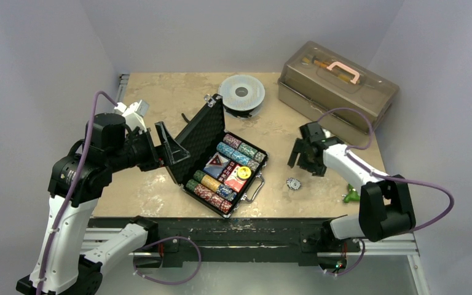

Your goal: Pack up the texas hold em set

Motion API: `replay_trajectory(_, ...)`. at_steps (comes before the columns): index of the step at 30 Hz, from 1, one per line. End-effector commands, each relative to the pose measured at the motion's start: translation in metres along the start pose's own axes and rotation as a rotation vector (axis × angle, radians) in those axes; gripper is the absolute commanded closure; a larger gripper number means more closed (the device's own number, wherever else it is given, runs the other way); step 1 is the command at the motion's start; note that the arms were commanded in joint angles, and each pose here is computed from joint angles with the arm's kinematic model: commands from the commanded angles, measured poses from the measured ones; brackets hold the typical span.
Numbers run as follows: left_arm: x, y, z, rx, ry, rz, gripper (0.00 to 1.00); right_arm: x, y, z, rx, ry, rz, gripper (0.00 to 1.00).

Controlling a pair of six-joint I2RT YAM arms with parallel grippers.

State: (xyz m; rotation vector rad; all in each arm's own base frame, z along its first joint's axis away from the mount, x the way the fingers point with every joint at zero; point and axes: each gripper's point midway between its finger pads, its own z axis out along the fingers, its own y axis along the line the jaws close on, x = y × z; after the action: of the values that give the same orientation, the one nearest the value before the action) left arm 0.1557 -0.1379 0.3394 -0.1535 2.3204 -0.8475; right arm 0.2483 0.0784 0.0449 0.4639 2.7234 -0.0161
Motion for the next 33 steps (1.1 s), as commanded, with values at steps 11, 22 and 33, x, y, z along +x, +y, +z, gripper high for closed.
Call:
replay_trajectory(11, -0.011, -0.004, -0.017, 0.006, -0.082, 0.058, 0.20, -0.153, -0.082, 0.041, 0.129, -0.262, 0.486, 0.05)
replay_trajectory(22, -0.010, 0.005, -0.023, -0.035, -0.105, 0.053, 0.20, -0.184, -0.093, 0.062, 0.165, -0.280, 0.478, 0.23)
replay_trajectory(33, -0.007, 0.004, -0.020, -0.029, -0.092, 0.032, 0.20, -0.195, -0.090, 0.088, 0.154, -0.235, 0.435, 0.32)
